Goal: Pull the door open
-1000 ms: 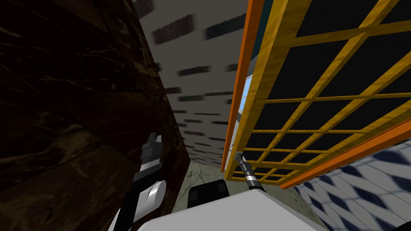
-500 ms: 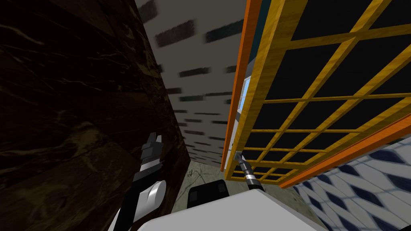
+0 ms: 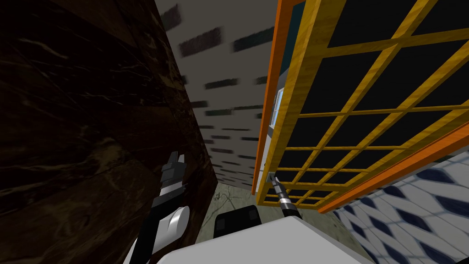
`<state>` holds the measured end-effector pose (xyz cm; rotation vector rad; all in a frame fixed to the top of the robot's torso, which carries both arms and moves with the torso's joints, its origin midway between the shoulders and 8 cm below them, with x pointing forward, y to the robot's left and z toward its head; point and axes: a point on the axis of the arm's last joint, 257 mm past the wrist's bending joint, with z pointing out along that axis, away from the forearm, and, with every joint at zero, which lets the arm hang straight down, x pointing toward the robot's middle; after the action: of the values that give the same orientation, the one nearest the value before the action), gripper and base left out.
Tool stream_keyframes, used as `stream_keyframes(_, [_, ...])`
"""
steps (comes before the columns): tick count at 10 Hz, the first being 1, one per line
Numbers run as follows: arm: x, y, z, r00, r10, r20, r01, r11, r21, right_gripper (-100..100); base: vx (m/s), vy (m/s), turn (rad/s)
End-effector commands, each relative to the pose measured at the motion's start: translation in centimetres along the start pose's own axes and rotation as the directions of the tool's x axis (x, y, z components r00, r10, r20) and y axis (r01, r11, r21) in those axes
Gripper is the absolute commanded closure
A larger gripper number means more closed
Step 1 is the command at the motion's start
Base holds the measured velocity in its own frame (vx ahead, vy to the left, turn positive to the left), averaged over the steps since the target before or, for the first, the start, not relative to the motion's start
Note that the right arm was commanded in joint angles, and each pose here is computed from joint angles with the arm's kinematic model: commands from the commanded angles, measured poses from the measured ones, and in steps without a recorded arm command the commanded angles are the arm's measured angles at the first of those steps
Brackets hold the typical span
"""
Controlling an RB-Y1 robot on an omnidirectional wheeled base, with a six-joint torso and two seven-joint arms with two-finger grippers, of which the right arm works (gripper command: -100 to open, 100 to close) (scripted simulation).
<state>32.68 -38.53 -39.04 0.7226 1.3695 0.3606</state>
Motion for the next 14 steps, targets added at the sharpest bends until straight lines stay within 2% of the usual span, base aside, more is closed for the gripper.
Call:
stream_keyframes(1, [1.61,0.80,-0.15,0.997,0.070,-0.023,-0.070,0.998,-0.006,100,-0.026,0.004,0.003])
stream_keyframes(2, [1.61,0.80,-0.15,0.997,0.075,-0.024,-0.075,0.997,-0.006,100,-0.024,0.003,0.001])
stream_keyframes(5, [1.75,0.99,0.16,0.985,0.168,-0.024,-0.168,0.986,-0.005,100,-0.035,-0.002,0.015])
stream_keyframes(7, [1.83,1.08,0.31,0.976,0.215,-0.024,-0.216,0.976,-0.005,100,-0.026,0.001,0.017])
stream_keyframes(8, [1.90,1.18,0.47,0.965,0.260,-0.024,-0.260,0.966,-0.005,100,-0.030,0.008,0.022])
stream_keyframes(10, [1.90,1.18,0.47,0.965,0.262,-0.024,-0.262,0.965,-0.005,100,-0.016,-0.007,-0.008])
stream_keyframes(11, [1.98,1.27,0.62,0.951,0.308,-0.024,-0.308,0.951,-0.005,100,-0.015,-0.011,0.017])
stream_keyframes(14, [1.98,1.27,0.62,0.951,0.308,-0.024,-0.308,0.951,-0.005,100,-0.010,0.006,0.004])
